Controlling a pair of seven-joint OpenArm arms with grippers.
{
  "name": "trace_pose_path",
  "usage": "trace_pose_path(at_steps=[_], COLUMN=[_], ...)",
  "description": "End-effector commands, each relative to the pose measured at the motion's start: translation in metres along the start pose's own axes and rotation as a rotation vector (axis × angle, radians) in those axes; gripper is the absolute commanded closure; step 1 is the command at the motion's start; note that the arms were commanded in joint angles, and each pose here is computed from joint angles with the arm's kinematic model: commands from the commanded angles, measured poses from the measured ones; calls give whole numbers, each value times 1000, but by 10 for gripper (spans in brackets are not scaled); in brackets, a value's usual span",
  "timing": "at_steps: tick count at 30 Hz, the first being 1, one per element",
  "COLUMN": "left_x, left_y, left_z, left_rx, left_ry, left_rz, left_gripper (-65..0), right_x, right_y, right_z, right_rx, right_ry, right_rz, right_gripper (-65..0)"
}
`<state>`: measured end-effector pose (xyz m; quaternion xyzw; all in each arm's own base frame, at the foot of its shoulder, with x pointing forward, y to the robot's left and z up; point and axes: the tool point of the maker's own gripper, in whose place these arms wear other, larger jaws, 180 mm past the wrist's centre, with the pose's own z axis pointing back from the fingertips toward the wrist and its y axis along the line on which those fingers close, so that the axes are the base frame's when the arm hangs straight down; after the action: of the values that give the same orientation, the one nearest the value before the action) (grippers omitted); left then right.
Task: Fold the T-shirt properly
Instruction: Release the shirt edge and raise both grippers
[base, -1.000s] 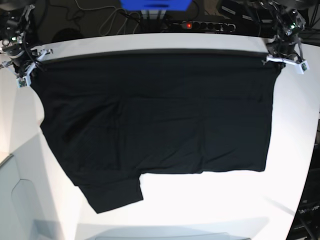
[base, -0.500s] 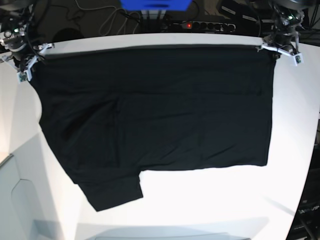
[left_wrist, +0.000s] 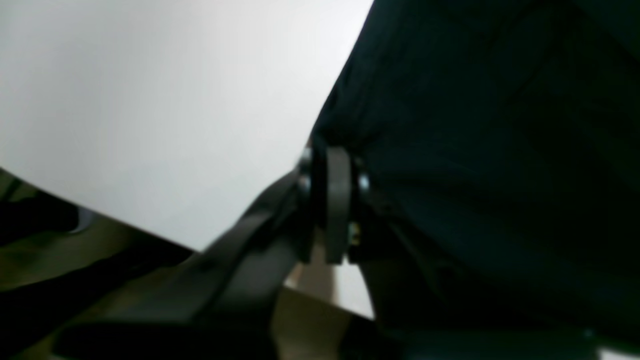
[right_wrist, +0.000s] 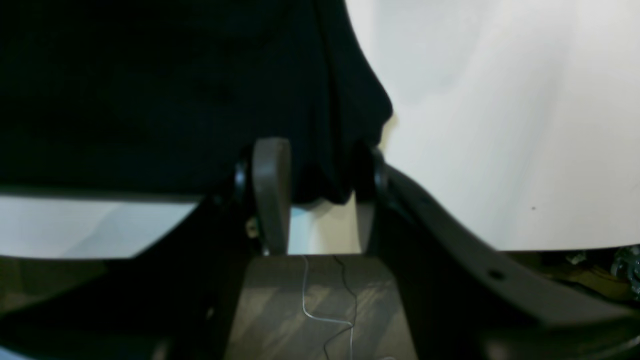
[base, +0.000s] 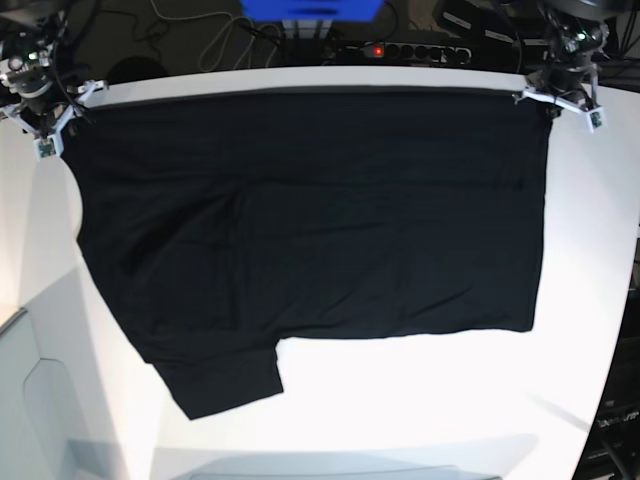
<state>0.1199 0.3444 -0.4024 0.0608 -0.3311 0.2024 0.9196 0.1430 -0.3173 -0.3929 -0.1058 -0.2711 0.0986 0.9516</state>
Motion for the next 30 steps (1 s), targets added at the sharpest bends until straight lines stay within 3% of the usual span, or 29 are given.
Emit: trace_pose_path(at_steps=[1,4,6,18,21,27,30], left_x=[12,15,22,81,88,101,116], left_y=[8,9,7,14,9,3,0], left_z=[5,6,9,34,35,34,32], left_rx=[29,52,53,110,98,87,81], left_ry=[-33,-36,-53,-225,-247,-285,-326], left_rz=[-41,-84,-93,-112,-113,-102,-85], left_gripper=[-79,-200,-246,-267,-319,-439,-455], right_x=[14,29,40,115,144,194,222], right_y=[-9,-9,-10,-29,-30,-19,-12], right_z=[6,14,20,28,28,22,10], right_rx=[-21,-35,-50,-136,-139,-100,-59], right_ry=[-46,-83,-116,-320,-390,-428,-449], right_rz=[24,48,54,-12,-15,19,23], right_gripper=[-224,-224,-224,-228,-266,-315,-318])
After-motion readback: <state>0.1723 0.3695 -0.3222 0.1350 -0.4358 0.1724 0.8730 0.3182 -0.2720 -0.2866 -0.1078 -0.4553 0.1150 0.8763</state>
